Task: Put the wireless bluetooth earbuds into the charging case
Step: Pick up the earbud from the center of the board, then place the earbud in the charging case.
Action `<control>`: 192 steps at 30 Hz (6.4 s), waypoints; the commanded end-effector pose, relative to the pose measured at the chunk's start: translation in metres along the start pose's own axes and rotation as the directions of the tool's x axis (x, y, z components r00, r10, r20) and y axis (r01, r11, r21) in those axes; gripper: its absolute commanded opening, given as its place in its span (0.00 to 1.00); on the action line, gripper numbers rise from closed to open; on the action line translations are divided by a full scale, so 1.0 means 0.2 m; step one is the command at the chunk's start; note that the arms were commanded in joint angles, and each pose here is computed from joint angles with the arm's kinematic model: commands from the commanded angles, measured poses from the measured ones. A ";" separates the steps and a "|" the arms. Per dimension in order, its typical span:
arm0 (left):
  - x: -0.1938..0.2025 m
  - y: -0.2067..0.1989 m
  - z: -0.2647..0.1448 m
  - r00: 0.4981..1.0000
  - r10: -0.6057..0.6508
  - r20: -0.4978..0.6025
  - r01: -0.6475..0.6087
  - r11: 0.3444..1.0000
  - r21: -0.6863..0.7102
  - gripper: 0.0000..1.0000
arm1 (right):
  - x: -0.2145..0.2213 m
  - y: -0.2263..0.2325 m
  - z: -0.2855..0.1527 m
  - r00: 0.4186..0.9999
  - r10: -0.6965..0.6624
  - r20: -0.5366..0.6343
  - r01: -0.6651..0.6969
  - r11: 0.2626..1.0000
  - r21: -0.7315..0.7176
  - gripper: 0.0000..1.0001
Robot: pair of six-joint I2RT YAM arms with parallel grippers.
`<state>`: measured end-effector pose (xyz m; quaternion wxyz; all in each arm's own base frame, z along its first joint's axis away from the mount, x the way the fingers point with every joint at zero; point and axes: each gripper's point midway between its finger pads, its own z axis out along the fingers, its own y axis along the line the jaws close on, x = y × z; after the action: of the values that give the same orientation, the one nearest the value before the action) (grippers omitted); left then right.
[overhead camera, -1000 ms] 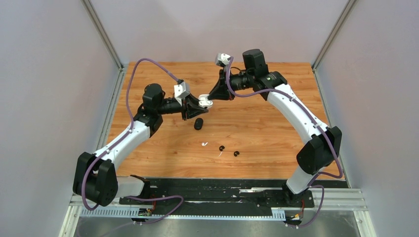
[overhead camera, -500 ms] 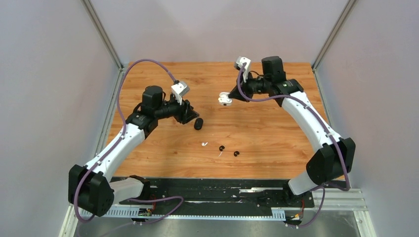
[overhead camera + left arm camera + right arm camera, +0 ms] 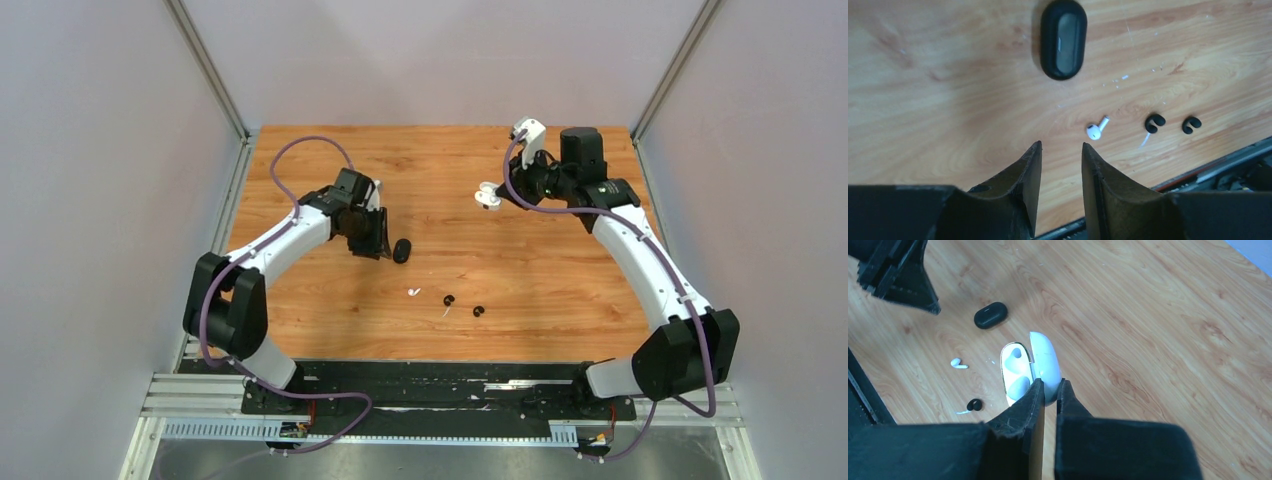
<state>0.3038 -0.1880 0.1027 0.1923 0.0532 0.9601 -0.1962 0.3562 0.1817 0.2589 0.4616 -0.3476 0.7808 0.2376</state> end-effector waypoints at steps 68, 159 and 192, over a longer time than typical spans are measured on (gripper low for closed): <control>0.36 -0.26 0.38 0.941 -0.223 -0.254 0.194 0.972 -0.133 0.32 | 0.06 -0.06 -0.13 0.978 0.192 0.078 -0.192 0.981 -0.015 0.00; -0.43 -0.82 -0.82 -0.822 0.569 -0.013 -0.364 -0.542 -0.758 0.00 | -0.48 0.56 0.17 0.984 -0.127 0.128 0.146 0.978 -0.147 0.00; -0.41 -0.76 -0.76 -0.828 0.558 -0.055 -0.365 -0.611 -0.702 0.00 | -0.52 0.57 0.13 0.983 -0.107 0.150 0.129 0.981 -0.146 0.00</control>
<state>0.3037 -0.2680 0.3108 0.5705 0.7688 0.1750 0.2299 0.3210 0.3046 0.2993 0.4519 -0.4233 0.7337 0.2797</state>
